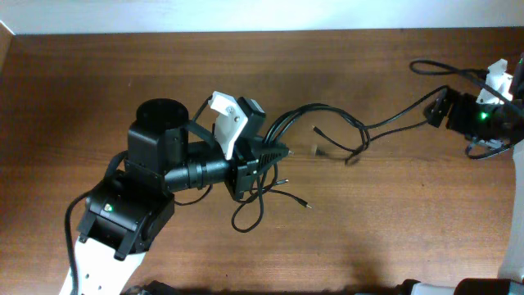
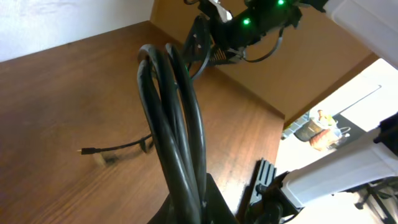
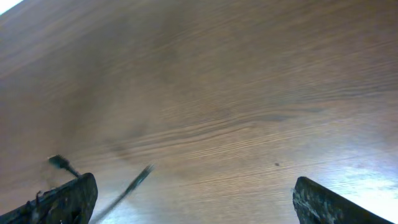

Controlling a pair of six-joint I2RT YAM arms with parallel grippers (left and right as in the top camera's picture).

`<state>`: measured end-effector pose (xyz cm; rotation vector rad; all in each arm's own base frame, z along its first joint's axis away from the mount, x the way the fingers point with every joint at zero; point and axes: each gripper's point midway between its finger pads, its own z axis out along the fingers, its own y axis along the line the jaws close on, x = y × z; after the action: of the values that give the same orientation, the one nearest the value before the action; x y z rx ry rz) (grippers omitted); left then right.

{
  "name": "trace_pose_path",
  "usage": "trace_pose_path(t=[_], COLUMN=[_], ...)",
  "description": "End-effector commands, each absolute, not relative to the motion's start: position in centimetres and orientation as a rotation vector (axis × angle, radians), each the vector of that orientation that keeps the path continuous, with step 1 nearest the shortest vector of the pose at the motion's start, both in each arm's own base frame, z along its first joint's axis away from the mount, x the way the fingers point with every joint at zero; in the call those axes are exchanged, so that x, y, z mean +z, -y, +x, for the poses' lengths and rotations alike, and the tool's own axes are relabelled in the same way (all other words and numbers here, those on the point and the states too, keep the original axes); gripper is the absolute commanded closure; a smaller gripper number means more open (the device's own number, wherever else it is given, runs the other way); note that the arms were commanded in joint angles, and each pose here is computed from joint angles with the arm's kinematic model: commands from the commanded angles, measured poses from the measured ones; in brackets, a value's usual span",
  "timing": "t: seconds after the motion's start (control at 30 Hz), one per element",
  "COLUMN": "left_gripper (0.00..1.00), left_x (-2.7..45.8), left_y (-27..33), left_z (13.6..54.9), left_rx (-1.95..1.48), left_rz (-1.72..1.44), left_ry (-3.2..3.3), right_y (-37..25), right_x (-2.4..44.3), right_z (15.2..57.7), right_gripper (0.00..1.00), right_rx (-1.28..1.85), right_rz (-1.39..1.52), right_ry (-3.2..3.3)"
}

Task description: Untangle cables

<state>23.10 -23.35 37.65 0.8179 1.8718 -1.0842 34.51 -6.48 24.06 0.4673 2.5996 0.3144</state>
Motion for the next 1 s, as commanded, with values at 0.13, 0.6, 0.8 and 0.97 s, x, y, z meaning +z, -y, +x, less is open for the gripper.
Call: trace_pose_path(t=[0.13, 0.6, 0.8, 0.97], left_gripper=[1.0, 1.0, 0.54, 0.01], left_x=[39.3, 35.2, 29.9, 24.9], left_y=[22.8, 17.6, 18.0, 18.6], left_z=[23.1, 28.0, 30.1, 31.7], left_rx=[-1.081, -0.684, -0.625, -0.591], left_rz=[0.759, 0.367, 0.346, 0.34], left_ry=[-1.842, -2.082, -2.272, -2.437], right_y=[0.4, -4.9, -6.4, -6.3], right_x=[25.9, 32.3, 35.4, 35.5], right_z=[32.3, 26.9, 22.2, 20.6], right_gripper=[0.01, 0.01, 0.01, 0.01], right_rx=[0.667, 0.847, 0.782, 0.702], right_rz=[-0.089, -0.395, -0.376, -0.378], right_ry=[-2.559, -2.307, -2.24, -2.249])
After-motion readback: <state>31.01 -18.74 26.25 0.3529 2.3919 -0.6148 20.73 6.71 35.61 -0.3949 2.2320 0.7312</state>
